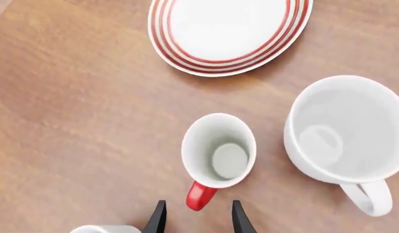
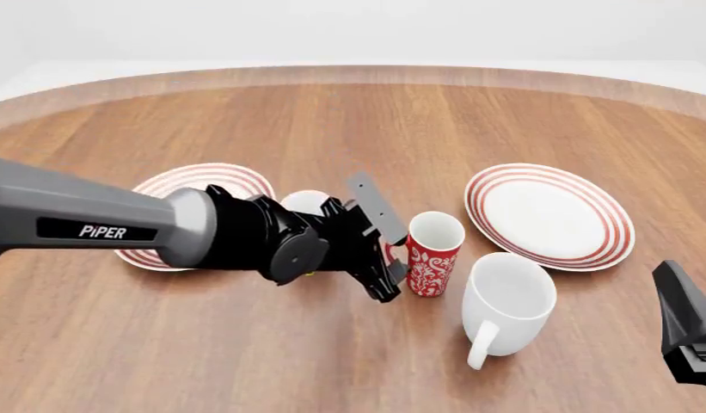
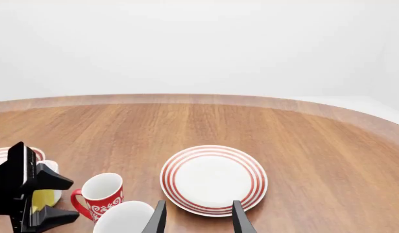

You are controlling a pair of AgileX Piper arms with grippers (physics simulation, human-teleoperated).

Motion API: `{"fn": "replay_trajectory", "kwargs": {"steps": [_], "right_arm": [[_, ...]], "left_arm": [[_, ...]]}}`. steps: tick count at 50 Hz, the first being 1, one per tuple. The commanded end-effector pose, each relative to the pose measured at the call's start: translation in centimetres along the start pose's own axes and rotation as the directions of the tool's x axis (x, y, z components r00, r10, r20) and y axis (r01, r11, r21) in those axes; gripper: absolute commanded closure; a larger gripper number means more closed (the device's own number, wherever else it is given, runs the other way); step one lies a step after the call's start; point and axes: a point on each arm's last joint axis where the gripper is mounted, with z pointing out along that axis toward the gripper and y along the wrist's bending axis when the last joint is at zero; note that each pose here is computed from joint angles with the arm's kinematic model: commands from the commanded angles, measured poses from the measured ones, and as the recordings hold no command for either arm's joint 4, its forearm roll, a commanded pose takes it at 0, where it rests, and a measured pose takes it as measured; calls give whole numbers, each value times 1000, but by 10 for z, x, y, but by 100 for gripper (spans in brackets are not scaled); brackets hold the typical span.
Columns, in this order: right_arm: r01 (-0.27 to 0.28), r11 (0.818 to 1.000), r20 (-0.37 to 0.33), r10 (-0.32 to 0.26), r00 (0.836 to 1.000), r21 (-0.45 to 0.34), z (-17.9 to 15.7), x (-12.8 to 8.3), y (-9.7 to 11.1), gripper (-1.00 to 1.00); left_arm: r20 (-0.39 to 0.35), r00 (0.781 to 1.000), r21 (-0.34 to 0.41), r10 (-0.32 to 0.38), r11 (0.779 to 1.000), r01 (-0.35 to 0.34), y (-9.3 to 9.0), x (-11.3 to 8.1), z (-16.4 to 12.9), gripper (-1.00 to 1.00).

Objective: Put the red mug on the left plate.

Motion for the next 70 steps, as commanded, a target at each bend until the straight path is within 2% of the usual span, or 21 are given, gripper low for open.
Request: {"fn": "replay_trajectory", "kwargs": {"steps": [1,28,29,32,33,34,37,44,48,59,66,70], "right_arm": [[0,1000,0,0,1000,0,0,0,0,-100],[0,1000,0,0,1000,0,0,0,0,-100],[0,1000,0,0,1000,0,0,0,0,-100],[0,1000,0,0,1000,0,0,0,0,-100],[0,1000,0,0,1000,0,0,0,0,-100],[0,1000,0,0,1000,0,0,0,0,-100],[0,1000,0,0,1000,-4,0,0,0,-100],[0,1000,0,0,1000,-4,0,0,0,-100],[0,1000,0,0,1000,-4,0,0,0,-100],[0,1000,0,0,1000,-4,-1,0,0,-100],[0,1000,0,0,1000,-4,-1,0,0,-100],[0,1000,0,0,1000,-4,-1,0,0,-100]], "left_arm": [[2,1000,0,-6,1000,6,-1,0,3,-100],[12,1000,-25,-3,1000,4,11,0,7,-100],[13,1000,-26,-1,1000,1,11,0,7,100],[21,1000,-29,12,999,-12,11,1,5,100],[33,999,-47,12,999,-11,17,0,3,100],[29,999,-36,19,999,-18,13,0,3,100],[25,999,-43,27,999,-26,16,2,5,100],[34,999,-47,19,999,-18,17,0,2,100],[49,999,-65,11,998,-8,25,-3,-3,100],[145,989,-125,17,992,1,44,-35,-57,100],[163,986,-146,28,989,-4,52,-44,-77,100],[175,984,-177,41,984,-9,63,-50,-91,100]]}}
